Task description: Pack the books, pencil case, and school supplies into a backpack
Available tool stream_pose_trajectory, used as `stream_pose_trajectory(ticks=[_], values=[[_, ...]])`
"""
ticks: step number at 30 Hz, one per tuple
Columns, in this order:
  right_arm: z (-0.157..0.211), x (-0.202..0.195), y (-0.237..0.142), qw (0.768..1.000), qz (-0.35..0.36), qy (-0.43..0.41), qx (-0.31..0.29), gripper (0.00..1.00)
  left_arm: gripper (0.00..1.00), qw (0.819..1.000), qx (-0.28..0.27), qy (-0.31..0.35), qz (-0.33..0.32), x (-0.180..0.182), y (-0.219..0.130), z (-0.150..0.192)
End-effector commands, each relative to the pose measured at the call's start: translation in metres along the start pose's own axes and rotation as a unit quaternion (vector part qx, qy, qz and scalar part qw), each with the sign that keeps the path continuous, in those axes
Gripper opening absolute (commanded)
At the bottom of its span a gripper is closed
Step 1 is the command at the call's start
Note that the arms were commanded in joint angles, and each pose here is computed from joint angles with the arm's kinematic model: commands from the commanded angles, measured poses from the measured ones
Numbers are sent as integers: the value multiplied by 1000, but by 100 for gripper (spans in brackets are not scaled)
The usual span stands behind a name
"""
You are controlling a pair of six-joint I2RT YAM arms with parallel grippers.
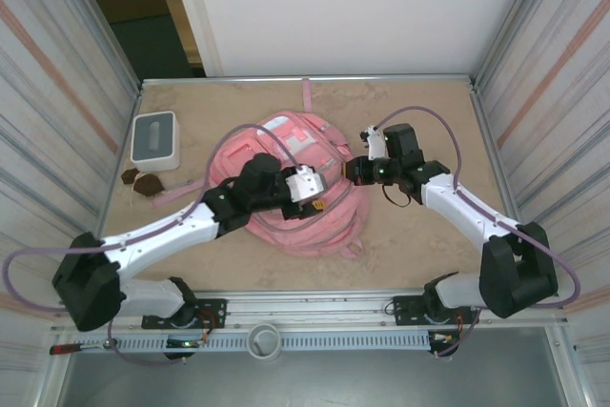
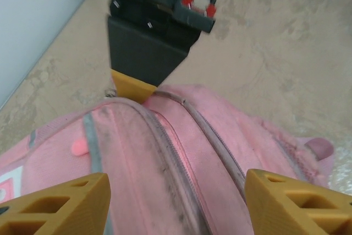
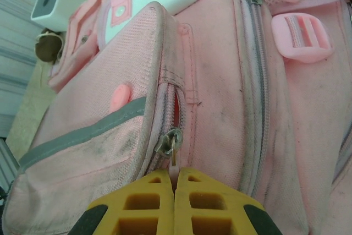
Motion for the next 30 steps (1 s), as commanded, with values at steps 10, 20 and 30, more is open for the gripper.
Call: stream_pose_trajectory(ticks=[10, 20, 30], values=[[14, 15, -20, 999, 4, -44, -11, 0, 18, 995, 56, 74, -33, 6, 17, 19], [16, -18, -1, 999, 24, 16, 27, 0, 6, 978, -123, 89, 142, -31, -24, -2], [22, -36, 7, 996, 56, 48, 43, 0, 5, 971, -131, 94, 174, -27, -13, -2]])
Point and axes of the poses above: each hand's point on the last joint's axis, 136 mm out from that joint toward the fingers, its own y axis out along the fingers, its own x axis along the line the jaws close on, z = x × y, the point moved 2 cm from there along -y, back along the fingers
